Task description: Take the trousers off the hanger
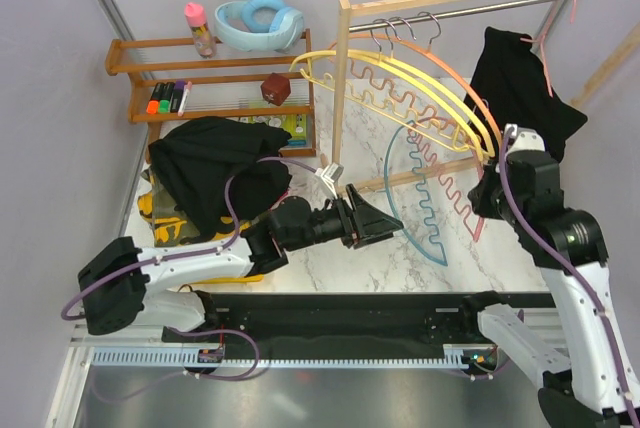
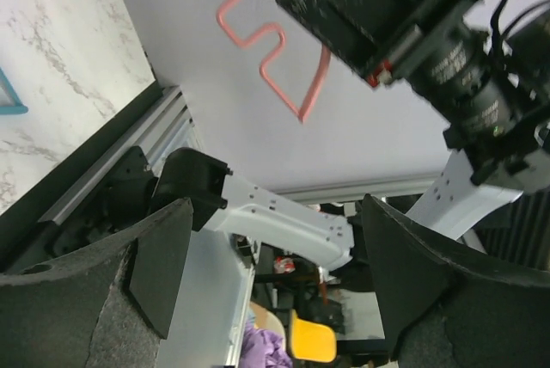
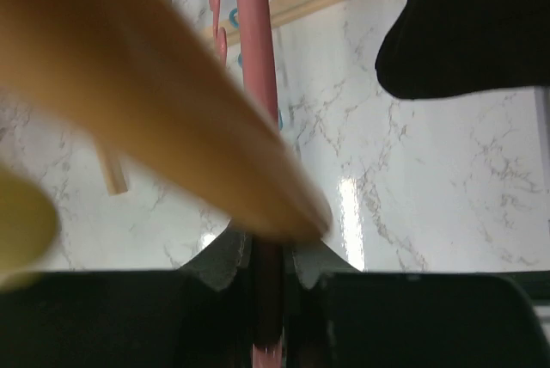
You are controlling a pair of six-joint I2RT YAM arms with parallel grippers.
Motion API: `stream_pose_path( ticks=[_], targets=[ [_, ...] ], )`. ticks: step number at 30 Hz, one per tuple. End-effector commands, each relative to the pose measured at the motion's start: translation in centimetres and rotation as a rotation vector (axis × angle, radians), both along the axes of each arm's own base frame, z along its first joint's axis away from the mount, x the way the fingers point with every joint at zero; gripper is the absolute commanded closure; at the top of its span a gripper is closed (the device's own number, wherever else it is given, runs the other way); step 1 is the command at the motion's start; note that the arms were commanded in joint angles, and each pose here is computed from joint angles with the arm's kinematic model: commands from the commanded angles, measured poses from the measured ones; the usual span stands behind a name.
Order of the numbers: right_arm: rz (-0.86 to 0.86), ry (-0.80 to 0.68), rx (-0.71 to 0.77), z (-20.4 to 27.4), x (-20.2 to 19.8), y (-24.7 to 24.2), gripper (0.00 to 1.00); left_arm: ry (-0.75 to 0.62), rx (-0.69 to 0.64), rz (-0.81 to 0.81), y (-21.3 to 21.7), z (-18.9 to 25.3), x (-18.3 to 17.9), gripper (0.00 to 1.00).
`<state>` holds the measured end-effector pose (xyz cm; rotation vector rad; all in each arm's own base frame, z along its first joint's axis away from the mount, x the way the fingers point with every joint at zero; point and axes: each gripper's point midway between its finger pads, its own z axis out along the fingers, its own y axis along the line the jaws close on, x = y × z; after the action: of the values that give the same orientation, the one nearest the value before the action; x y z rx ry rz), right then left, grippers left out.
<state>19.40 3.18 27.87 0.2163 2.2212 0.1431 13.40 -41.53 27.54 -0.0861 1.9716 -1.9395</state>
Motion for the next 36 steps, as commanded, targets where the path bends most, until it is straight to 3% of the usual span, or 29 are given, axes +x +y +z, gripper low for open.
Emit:
stream_pose_path(
  ticks=[1, 8, 12, 18, 36],
  targets=[
    [-0.028, -0.187, -0.084, 4.7, 4.6, -0.9, 1.0, -0.142, 0.069, -0.012, 1.8, 0.7, -1.0, 0.15],
    [-0.042, -0.239, -0.053, 5.8, 4.1, -1.3, 1.0, -0.184, 0.06, 0.022, 3.9, 1.7, -1.3, 0.18],
    [-0.143, -0.2, -0.105, 3.4, 3.3, -3.3, 1.0, -0.219, 0.06, 0.021, 4.1, 2.4, -1.4, 0.19],
    [-0.276, -0.214, -0.177, 3.4, 4.9, -6.3, 1.0, -0.225, 0.058, -0.023, 3.5, 2.8, -2.0, 0.2],
    [-0.181, -0.277, 0.002, 5.8, 10.3, -8.1, 1.0, -0.256, 0.041, -0.061, 4.5, 3.0, -3.2, 0.2]
  ],
)
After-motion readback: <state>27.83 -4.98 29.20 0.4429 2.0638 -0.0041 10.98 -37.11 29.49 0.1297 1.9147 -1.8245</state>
